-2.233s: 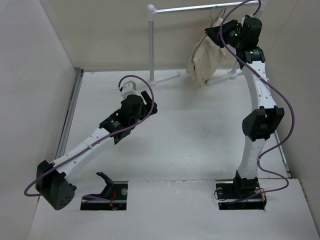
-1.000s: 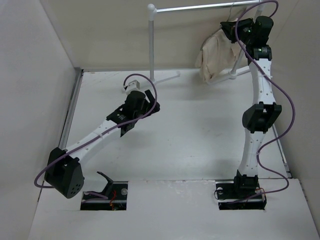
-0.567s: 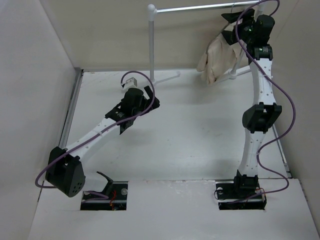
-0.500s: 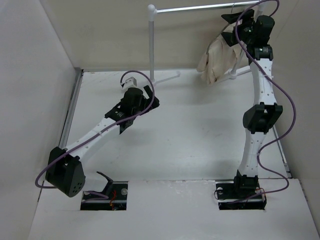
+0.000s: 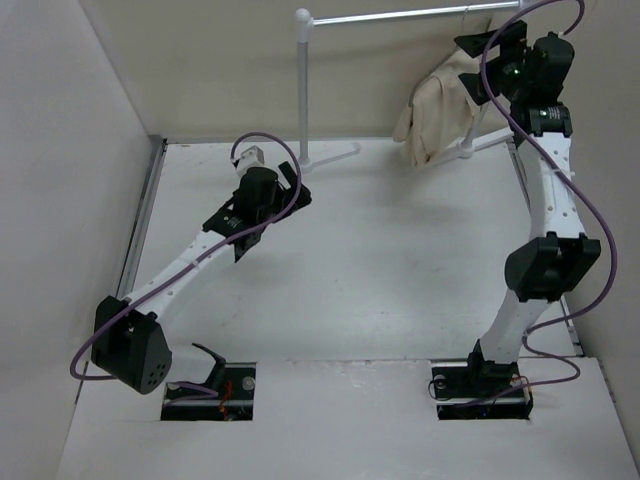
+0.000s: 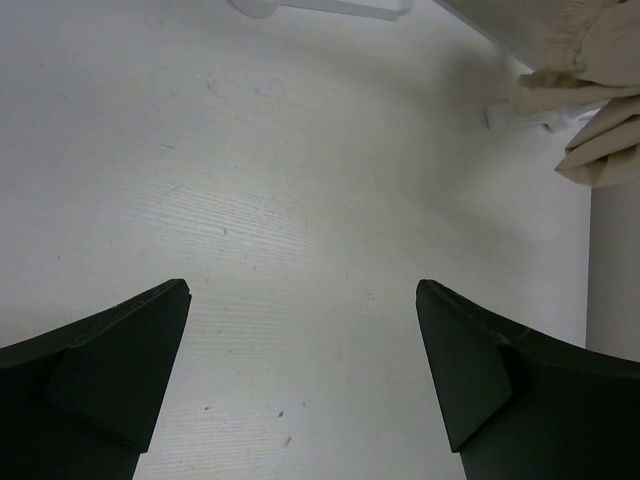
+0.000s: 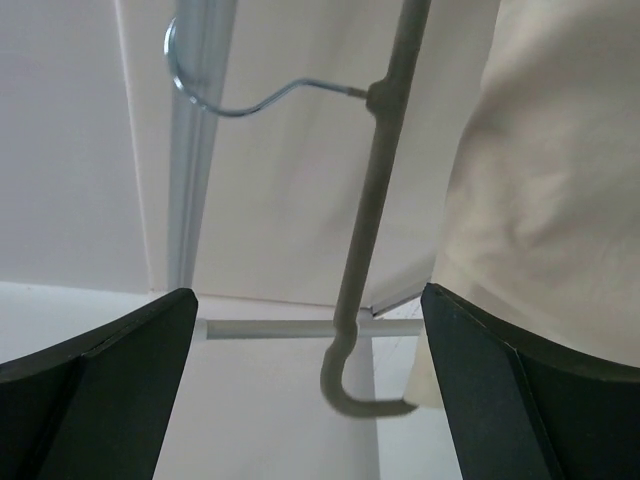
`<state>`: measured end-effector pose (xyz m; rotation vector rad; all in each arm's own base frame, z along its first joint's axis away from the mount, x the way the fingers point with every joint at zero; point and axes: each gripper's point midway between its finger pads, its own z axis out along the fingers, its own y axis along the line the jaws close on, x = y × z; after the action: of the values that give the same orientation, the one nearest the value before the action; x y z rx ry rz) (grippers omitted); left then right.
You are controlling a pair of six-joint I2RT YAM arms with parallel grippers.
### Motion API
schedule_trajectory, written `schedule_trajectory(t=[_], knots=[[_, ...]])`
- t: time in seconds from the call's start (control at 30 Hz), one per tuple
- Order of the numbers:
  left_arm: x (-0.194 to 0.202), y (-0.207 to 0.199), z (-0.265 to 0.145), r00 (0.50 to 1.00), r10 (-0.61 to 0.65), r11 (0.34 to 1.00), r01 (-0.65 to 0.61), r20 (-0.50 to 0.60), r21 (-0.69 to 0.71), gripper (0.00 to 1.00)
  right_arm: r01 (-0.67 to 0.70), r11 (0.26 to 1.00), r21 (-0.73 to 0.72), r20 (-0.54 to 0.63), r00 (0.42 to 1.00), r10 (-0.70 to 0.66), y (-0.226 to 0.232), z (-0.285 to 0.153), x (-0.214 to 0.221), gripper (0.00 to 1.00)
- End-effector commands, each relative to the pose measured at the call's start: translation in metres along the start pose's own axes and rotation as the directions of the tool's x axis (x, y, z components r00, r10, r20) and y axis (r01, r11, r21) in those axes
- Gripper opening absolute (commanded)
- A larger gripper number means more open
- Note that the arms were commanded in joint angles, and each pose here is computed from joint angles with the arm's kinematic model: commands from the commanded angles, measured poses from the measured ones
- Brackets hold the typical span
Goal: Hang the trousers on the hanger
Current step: Reset both arms
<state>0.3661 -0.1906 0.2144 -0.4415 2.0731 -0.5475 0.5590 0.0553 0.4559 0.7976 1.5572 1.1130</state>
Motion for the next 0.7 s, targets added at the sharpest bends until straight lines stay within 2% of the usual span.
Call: schedule_trajectory(t=[0.0, 0.13, 0.2, 0.23, 0.3, 0.33, 0.37, 0.4, 0.47, 0.57, 0.63, 0.67], knots=[[-0.027, -0.019, -0.008, 0.998, -0.004, 0.999, 0.001, 0.062, 0.043, 1.0, 0.071, 0.997, -0.037, 0.082, 0.994, -0.068, 0.016, -0.025, -0.019, 1.0], [-0.032, -0.022, -0.006, 0.998, 0.002, 0.999, -0.004, 0.056, 0.034, 1.0, 0.079, 0.997, 0.025, 0.102, 0.991, -0.082, -0.008, -0.047, -0.013, 1.0], [-0.031, -0.021, -0.001, 0.999, 0.014, 1.0, -0.015, 0.039, 0.01, 1.0, 0.08, 0.995, 0.052, 0.116, 0.99, -0.085, -0.021, -0.063, -0.006, 0.93], [-0.028, -0.02, 0.001, 0.999, 0.025, 1.0, -0.025, 0.022, -0.004, 1.0, 0.085, 0.994, 0.062, 0.123, 0.988, -0.092, -0.027, -0.072, -0.002, 0.83], [-0.021, -0.018, 0.007, 0.999, 0.051, 0.998, -0.052, -0.015, -0.039, 1.0, 0.096, 0.992, 0.086, 0.141, 0.984, -0.108, -0.04, -0.095, 0.008, 0.47], [-0.018, -0.017, 0.009, 0.997, 0.064, 0.996, -0.066, -0.031, -0.052, 1.0, 0.097, 0.99, 0.105, 0.145, 0.983, -0.112, -0.048, -0.103, 0.013, 0.34], [-0.012, -0.017, 0.012, 0.995, 0.086, 0.994, -0.089, -0.056, -0.065, 1.0, 0.099, 0.986, 0.135, 0.154, 0.981, -0.12, -0.06, -0.116, 0.019, 0.22], [-0.007, -0.015, 0.015, 0.992, 0.103, 0.99, -0.109, -0.075, -0.084, 1.0, 0.104, 0.98, 0.172, 0.16, 0.978, -0.132, -0.075, -0.128, 0.025, 0.17], [0.003, -0.01, 0.02, 0.984, 0.133, 0.98, -0.148, -0.122, -0.129, 1.0, 0.126, 0.957, 0.261, 0.132, 0.977, -0.165, -0.112, -0.151, 0.046, 0.14], [0.022, -0.003, 0.026, 0.966, 0.168, 0.96, -0.206, -0.194, -0.191, 1.0, 0.171, 0.895, 0.412, 0.045, 0.977, -0.208, -0.176, -0.182, 0.085, 0.15], [0.035, -0.002, 0.029, 0.953, 0.189, 0.949, -0.24, -0.239, -0.206, 1.0, 0.209, 0.84, 0.501, -0.03, 0.974, -0.224, -0.215, -0.202, 0.11, 0.22], [0.041, -0.002, 0.03, 0.947, 0.196, 0.945, -0.252, -0.256, -0.21, 1.0, 0.221, 0.815, 0.536, -0.057, 0.972, -0.227, -0.231, -0.214, 0.12, 0.3]])
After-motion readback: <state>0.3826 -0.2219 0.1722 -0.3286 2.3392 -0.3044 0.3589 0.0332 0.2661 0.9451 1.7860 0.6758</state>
